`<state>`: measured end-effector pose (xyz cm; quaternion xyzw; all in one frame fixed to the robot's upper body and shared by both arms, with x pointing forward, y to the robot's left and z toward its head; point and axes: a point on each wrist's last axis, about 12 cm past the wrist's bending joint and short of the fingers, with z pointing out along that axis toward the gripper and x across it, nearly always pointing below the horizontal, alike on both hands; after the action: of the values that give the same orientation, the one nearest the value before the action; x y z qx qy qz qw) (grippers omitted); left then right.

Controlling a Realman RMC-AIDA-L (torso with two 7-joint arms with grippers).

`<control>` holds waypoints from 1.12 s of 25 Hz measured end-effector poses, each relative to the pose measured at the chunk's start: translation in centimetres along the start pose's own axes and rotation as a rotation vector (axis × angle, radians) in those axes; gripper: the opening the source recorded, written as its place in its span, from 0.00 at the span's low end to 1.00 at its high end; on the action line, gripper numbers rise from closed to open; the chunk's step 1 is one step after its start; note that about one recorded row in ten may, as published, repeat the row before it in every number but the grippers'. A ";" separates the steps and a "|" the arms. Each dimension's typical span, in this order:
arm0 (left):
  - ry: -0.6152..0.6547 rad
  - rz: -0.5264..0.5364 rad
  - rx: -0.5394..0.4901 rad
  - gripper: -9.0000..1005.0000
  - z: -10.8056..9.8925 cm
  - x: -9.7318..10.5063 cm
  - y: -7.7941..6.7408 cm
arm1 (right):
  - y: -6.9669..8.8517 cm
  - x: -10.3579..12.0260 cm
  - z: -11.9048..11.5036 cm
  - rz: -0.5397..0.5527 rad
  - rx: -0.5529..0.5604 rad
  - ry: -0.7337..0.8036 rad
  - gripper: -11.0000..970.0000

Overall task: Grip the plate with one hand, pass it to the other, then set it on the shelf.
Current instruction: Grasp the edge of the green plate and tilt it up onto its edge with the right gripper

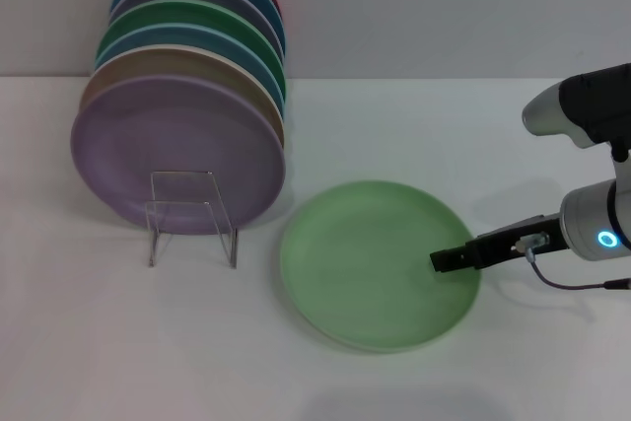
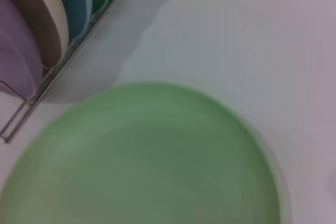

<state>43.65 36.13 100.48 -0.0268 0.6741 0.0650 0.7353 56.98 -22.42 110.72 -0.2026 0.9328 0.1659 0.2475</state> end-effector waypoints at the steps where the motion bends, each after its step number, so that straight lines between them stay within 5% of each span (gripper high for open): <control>1: 0.000 0.000 0.000 0.85 0.0 0.0 0.0 | 0.0 0.0 0.0 0.000 0.000 0.000 0.78; 24: -0.002 0.000 0.018 0.85 0.1 0.0 -0.3 | -0.3 -0.1 0.1 0.015 0.005 -0.014 0.75; 26: -0.001 0.000 0.018 0.85 0.1 0.0 -0.3 | -0.2 -0.1 0.1 0.011 0.003 -0.016 0.52; 28: 0.000 0.000 0.018 0.85 0.1 0.0 -0.3 | -0.1 -0.1 0.2 0.007 0.001 -0.012 0.43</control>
<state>43.78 35.87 100.48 -0.0203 0.6745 0.0588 0.7357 57.23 -22.39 110.59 -0.1983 0.9321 0.1674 0.2528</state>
